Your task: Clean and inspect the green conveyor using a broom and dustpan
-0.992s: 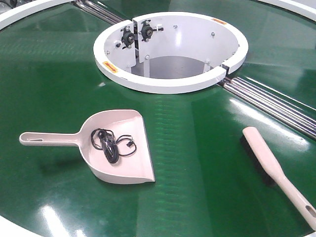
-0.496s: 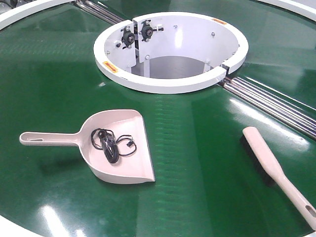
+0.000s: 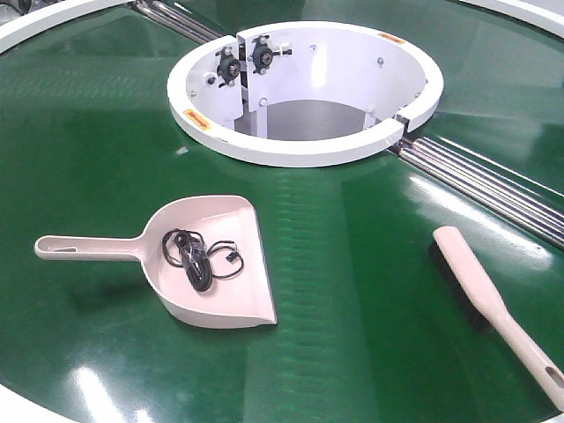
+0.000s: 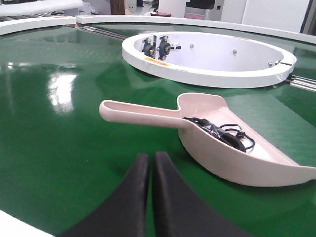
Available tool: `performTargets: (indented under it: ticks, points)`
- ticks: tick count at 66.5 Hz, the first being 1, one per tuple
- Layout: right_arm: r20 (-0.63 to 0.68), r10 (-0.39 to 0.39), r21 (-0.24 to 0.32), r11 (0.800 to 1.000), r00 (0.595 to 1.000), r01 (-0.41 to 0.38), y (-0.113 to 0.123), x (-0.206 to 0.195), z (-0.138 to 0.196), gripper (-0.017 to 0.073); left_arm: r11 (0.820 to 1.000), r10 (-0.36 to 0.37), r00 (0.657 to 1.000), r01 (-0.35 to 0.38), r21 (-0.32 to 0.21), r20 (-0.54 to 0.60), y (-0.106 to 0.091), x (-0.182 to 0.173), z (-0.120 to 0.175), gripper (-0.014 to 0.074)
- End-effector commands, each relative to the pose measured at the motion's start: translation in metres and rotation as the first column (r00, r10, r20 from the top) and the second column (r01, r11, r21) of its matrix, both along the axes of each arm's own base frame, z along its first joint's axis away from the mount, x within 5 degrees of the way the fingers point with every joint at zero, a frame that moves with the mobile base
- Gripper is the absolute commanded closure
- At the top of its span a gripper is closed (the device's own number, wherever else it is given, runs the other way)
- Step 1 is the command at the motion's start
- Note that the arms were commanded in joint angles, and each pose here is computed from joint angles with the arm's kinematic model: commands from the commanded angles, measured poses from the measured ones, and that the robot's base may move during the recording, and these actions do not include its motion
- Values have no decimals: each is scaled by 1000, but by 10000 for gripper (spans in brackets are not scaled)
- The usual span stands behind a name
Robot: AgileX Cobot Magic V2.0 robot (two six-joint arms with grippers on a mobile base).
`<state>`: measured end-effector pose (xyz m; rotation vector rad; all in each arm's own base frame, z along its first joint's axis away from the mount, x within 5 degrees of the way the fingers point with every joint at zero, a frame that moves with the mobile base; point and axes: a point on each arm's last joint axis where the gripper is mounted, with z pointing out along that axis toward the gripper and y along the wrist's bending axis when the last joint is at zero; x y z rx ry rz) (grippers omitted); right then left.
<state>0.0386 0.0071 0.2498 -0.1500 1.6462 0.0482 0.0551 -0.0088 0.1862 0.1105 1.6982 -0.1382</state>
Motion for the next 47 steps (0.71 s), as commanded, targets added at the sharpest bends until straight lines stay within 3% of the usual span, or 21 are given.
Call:
performTargets:
  ticks: [1, 9, 18, 38, 47]
  points:
    - [79, -9, 10, 1000, 997, 9, -1, 0, 14, 569, 1000, 1, 998, 0, -23, 66, 0, 1, -2, 601]
    - [76, -10, 9, 1000, 997, 9, -1, 1, 13, 569, 1000, 1, 998, 0, -23, 66, 0, 1, -2, 601]
    - [80, -33, -41, 998, 996, 36, -3, 6, 0, 569, 1000, 1, 998, 0, -23, 66, 0, 1, -2, 601]
    - [249, -50, 71, 997, 967, 33, -3, 16, -42, 569, 1000, 1, 998, 0, -23, 66, 0, 1, -2, 601]
    - [224, -51, 75, 997, 973, 35, -3, 17, -44, 569, 1000, 1, 998, 0, -23, 66, 0, 1, -2, 601]
